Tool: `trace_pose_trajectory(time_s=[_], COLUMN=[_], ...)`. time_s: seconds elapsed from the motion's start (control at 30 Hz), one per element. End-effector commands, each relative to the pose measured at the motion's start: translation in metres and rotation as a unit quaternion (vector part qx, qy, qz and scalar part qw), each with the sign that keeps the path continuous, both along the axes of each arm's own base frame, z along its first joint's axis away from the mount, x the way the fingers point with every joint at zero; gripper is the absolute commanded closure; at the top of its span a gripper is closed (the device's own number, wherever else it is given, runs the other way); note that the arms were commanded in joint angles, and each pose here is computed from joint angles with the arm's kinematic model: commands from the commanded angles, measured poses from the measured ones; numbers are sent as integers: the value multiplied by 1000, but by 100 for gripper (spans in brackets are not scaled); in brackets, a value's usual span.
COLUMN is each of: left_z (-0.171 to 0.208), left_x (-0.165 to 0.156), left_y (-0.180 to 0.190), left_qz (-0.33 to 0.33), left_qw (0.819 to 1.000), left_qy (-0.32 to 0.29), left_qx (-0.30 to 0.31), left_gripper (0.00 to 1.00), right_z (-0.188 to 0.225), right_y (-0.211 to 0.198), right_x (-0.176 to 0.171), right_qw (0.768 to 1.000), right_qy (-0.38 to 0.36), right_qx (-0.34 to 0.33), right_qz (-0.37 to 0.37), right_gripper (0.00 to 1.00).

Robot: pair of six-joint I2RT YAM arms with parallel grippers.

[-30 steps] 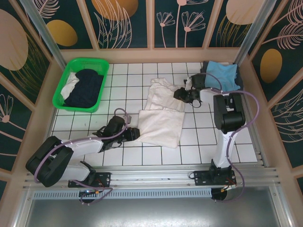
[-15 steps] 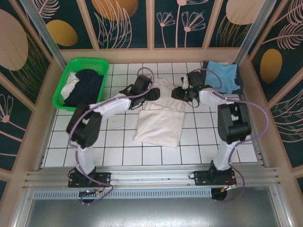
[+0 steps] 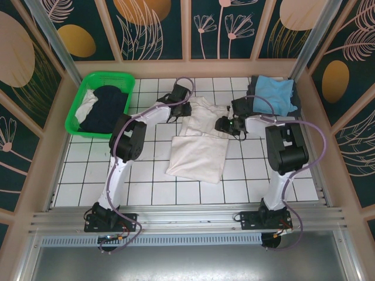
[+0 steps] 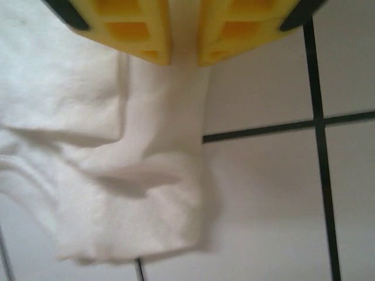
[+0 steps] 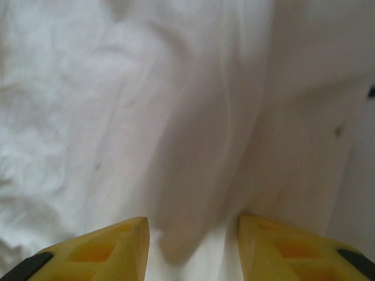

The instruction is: Fold and stack the t-shirts

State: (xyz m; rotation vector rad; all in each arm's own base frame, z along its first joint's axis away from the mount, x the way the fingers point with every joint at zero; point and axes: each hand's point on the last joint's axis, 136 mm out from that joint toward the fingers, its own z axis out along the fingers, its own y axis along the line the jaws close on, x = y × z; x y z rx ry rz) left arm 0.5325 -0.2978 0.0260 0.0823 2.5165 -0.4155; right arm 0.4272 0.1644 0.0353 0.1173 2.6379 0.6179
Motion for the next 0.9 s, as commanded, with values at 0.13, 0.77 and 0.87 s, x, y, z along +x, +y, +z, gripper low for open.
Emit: trace_pose_trajectory(time_s=[0.13,0.77,0.87], left_z=[-11,44,71], left_x=[-31,-60,-71], left_y=[25,61,66], left_qz=[8,47,48], left_qw=[999,999,998], left_qy=[30,2,-20], left_qx=[-8,-3,-20], left_gripper=[98,67,44], right_z=[22,66,82], right_y=[2,39,23], right_x=[42,92,63], right_qw=[999,992,992], right_qy=[-40,-73,-79], right_qx=[-32,-66,-83], right_qz=[12,82,48], right_gripper=[56,53,49])
